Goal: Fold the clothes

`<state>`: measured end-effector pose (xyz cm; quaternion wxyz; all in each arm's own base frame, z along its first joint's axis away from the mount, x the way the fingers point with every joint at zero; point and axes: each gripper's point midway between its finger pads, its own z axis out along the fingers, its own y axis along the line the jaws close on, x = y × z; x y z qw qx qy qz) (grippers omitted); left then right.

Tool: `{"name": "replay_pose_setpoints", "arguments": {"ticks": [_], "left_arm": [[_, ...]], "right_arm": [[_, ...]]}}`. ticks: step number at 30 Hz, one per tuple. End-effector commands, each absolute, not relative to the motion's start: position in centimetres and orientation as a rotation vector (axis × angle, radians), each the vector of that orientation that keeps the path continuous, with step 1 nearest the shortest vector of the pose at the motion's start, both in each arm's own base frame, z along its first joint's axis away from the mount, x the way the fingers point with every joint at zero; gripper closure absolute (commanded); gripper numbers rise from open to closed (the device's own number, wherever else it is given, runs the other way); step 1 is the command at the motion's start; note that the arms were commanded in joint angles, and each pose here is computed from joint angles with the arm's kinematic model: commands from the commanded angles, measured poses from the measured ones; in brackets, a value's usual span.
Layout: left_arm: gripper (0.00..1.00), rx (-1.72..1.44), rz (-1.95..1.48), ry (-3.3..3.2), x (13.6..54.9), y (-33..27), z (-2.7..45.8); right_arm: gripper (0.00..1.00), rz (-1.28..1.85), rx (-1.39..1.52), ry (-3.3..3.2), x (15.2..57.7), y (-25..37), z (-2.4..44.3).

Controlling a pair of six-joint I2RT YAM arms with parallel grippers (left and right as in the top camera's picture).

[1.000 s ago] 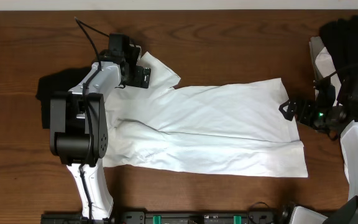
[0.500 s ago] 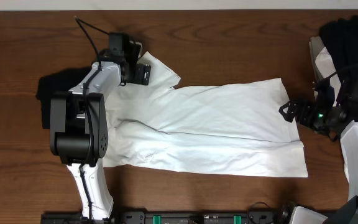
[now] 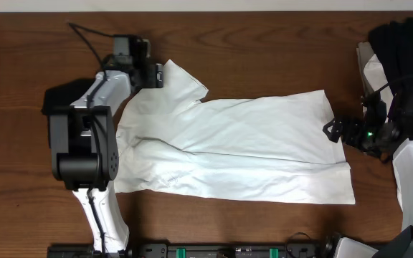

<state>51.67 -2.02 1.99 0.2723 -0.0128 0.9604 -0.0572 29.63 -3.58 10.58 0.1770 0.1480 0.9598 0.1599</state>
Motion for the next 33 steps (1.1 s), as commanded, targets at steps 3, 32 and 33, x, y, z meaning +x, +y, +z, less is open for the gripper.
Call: {"name": "replay_pose_setpoints", "arguments": {"ticks": [3, 32, 33], "left_arm": [[0.19, -0.154, -0.235, 2.622, 51.2, -1.7, 1.1], [0.79, -0.074, -0.3, 2.876, 45.1, -3.8, -3.6], [0.81, -0.074, -0.3, 2.876, 45.2, -3.8, -3.6]], "right_arm": [[0.07, 0.433, 0.373, 2.708, 30.0, -3.6, 11.1], [0.08, 0.43, 0.376, 2.712, 29.9, -3.6, 11.1], [0.08, 0.429, 0.375, 2.71, 29.9, -3.6, 11.1]]}}
